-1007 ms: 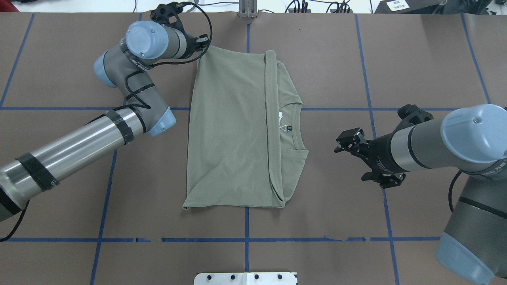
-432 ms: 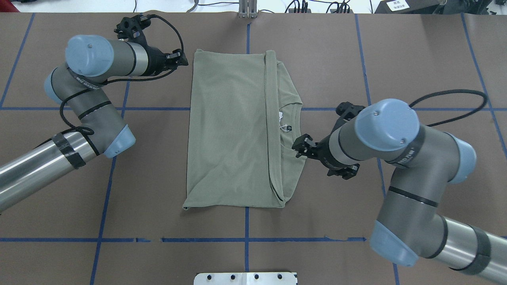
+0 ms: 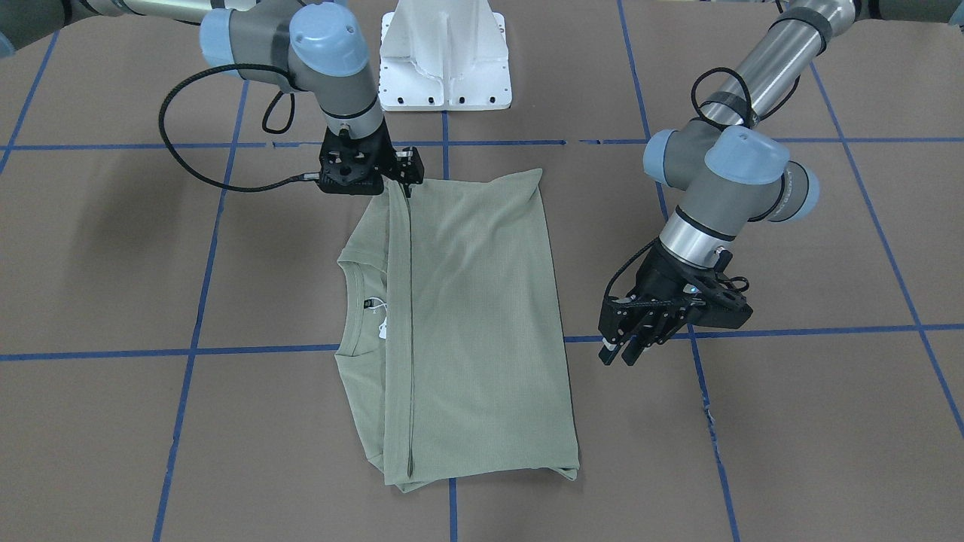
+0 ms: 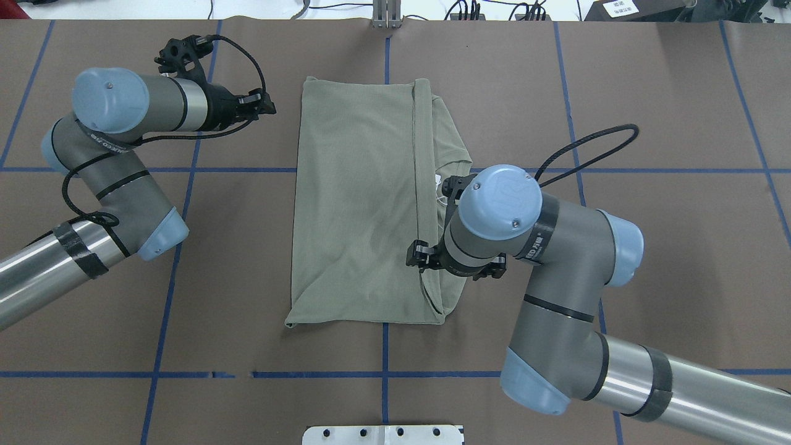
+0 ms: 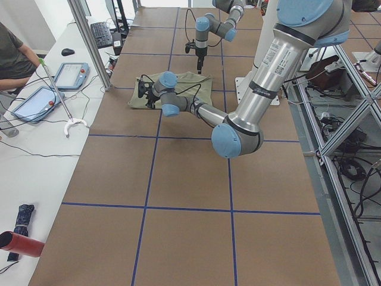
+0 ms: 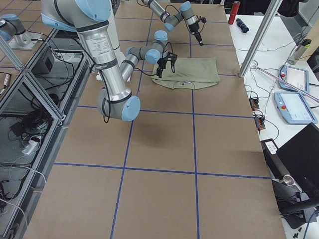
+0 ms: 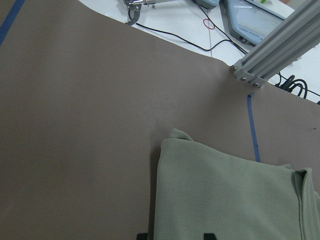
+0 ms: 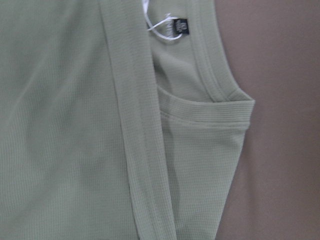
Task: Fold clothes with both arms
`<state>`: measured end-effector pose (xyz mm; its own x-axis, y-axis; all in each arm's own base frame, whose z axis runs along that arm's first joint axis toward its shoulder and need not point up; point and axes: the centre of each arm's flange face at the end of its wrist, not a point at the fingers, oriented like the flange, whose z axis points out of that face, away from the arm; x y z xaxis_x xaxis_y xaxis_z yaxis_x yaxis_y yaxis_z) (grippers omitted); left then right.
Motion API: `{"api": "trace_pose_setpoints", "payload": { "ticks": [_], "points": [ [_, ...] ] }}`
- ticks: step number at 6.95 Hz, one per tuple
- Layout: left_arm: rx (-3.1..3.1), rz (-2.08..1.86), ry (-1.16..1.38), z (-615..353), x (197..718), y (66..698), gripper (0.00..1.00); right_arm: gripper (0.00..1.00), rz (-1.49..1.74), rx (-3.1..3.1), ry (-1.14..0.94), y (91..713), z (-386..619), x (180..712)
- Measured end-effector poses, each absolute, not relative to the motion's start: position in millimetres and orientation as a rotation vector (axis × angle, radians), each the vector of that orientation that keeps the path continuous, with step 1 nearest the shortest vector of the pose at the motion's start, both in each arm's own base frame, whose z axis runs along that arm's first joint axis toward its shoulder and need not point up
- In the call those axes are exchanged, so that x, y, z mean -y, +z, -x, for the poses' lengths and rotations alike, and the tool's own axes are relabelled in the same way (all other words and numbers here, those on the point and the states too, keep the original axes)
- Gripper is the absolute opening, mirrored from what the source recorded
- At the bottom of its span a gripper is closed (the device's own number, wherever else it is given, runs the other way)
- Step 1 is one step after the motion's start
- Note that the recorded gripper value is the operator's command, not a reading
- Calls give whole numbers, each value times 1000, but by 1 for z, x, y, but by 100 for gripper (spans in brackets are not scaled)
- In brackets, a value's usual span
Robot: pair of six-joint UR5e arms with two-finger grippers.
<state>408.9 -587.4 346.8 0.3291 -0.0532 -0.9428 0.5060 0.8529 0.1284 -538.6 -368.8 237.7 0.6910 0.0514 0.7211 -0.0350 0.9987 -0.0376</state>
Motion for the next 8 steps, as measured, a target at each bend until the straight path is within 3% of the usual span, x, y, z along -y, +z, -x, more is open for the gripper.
{"api": "trace_pose_setpoints", "payload": {
  "ticks": [2, 5, 8],
  "points": [
    [-1183, -439, -382, -407, 585, 354, 47, 100, 15, 730, -99, 240, 568, 356],
    [-1184, -438, -381, -407, 584, 355, 47, 100, 30, 672, -161, 260, 585, 343],
    [-1184, -439, -381, -407, 584, 355, 48, 100, 25, 605, -212, 291, 556, 361]
  ]
}}
